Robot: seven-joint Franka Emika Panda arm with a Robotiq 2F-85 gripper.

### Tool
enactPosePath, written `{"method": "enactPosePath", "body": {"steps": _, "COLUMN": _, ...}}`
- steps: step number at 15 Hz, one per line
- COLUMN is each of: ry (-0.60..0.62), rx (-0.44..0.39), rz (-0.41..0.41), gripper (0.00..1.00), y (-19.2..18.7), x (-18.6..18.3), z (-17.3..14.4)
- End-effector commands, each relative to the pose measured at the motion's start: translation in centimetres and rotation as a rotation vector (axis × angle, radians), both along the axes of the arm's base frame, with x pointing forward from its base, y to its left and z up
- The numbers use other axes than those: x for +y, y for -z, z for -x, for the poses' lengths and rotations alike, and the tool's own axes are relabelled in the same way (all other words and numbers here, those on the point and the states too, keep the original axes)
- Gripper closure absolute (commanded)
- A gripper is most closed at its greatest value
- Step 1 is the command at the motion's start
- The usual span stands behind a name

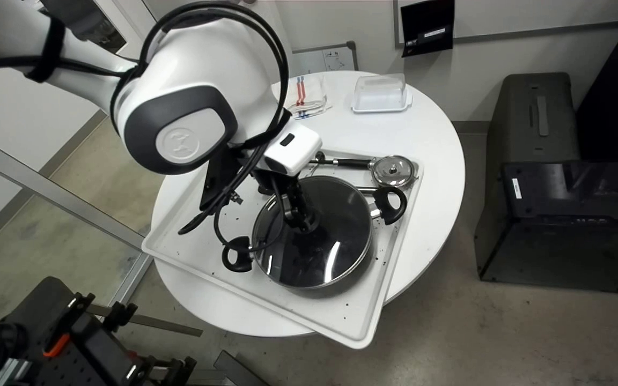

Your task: Remove the lid from the pot

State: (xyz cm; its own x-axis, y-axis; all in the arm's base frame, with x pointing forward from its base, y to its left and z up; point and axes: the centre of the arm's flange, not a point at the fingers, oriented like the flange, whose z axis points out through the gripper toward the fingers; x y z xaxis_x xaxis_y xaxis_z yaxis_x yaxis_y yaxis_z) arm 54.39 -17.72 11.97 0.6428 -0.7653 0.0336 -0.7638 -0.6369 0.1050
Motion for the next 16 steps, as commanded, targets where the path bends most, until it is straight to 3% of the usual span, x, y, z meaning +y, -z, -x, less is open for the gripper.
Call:
{"method": "enactPosePath", "body": {"steps": 1, "ry": -0.047, "rx": -0.052, "rz": -0.013, "gripper": 0.75, "y": -3.6, "x": 2.1, "z": 2.3}}
{"method": "enactPosePath", "body": {"steps": 9, "ry": -0.113, "rx": -0.121, "rz": -0.007, "gripper": 0.75, "y": -8.4, "x": 4.9, "z": 2.2}}
{"method": "enactPosePath", "body": {"steps": 16, "ry": -0.316, "rx": -0.103, "rz": 0.024, "gripper": 0.75, "y": -8.8, "x": 12.7, "z": -0.8}}
